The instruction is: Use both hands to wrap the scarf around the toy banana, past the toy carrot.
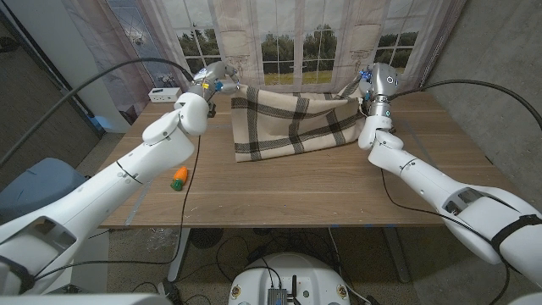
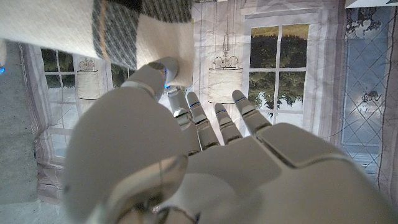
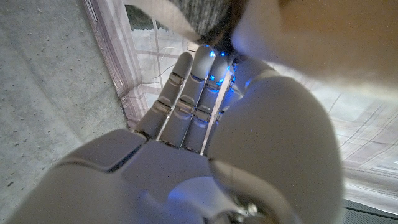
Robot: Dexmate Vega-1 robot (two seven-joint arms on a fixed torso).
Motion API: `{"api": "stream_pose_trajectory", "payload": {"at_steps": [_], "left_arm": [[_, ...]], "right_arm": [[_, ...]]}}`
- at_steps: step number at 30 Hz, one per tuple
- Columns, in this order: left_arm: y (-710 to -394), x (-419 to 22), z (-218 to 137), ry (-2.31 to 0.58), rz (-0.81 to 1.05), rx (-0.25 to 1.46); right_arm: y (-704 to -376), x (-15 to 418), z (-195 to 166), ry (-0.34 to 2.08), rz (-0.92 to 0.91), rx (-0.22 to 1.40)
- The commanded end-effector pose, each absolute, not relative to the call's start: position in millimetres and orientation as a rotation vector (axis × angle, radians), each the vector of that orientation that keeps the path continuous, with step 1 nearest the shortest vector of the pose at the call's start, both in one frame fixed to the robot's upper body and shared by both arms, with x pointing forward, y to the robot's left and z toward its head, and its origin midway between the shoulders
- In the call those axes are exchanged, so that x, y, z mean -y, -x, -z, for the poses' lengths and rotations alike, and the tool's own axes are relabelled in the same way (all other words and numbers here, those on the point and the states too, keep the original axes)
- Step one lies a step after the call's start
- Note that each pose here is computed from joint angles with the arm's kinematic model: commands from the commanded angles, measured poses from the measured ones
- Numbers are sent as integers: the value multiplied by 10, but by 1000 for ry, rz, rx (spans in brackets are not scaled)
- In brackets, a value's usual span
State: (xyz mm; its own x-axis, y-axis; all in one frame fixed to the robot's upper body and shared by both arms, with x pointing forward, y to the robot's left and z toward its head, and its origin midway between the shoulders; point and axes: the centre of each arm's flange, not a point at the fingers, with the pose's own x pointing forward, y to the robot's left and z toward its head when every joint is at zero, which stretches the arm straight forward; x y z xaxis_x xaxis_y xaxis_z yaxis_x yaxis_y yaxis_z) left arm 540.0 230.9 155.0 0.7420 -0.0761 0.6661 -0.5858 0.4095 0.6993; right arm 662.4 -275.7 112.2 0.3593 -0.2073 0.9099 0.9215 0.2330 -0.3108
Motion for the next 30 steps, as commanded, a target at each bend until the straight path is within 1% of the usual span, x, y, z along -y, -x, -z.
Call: {"api": "stream_pose_trajectory", "payload": {"at_steps": [1,17,22,30], "left_arm": [[-5621,-2260,-1707,-1141,-346,668],[-5839,-2213,-1721,-1186,-350,634],[-5940,-2228,-1703,-1187,-357,618],[-6107,-2249,-1660,-1227,-400,579]], "right_arm": [[-6836,2750,-1307,1045,898,854],[-7087,2733,-1421,1091,865,783],[-7193,2724,-1461,1117,823,711],[-7373,2720,-1510,1181,677,543]]}}
